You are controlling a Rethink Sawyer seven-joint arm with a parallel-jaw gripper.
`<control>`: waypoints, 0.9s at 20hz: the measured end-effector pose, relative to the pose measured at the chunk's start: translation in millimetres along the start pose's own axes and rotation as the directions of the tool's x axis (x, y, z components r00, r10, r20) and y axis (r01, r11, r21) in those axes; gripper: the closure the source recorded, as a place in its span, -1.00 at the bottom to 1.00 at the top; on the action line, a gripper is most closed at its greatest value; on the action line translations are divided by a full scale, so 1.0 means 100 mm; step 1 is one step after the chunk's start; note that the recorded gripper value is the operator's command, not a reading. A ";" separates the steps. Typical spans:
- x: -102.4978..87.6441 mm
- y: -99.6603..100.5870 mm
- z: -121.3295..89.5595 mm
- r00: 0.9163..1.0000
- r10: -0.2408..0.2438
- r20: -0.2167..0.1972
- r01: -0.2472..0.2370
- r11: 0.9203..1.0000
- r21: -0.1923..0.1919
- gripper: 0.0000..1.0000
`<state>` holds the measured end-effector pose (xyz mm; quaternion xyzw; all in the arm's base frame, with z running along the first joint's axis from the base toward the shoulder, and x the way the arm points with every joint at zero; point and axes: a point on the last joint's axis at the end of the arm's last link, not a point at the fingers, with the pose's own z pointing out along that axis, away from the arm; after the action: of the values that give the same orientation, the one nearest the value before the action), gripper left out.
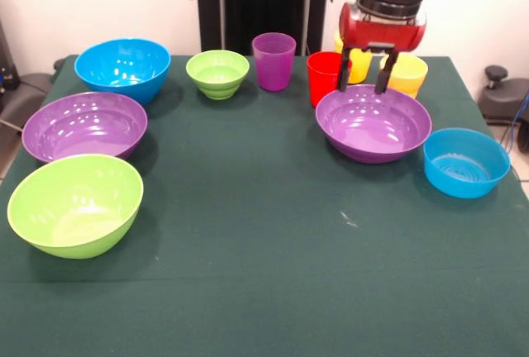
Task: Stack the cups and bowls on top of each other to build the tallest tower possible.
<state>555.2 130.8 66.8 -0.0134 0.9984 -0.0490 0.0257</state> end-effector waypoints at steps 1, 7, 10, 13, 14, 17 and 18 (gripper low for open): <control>0.00 -0.01 0.02 1.000 0.001 0.002 -0.001 1.000 0.000 -1.00; 0.00 -0.09 0.12 1.000 0.015 0.010 -0.015 1.000 0.003 -1.00; -0.01 -0.15 0.16 1.000 0.020 0.018 -0.020 1.000 0.006 -1.00; -0.01 -0.23 0.20 0.999 0.023 0.026 -0.023 1.000 0.011 -1.00; -0.01 -0.24 0.20 0.999 0.023 0.027 -0.023 1.000 0.012 -1.00; -0.02 -0.28 0.21 0.999 0.024 0.033 -0.025 1.000 0.014 -1.00; -0.02 -0.29 0.21 0.999 0.025 0.035 -0.025 1.000 0.014 -1.00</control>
<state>559.2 100.3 48.9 -0.0016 0.9975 -0.0558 0.0439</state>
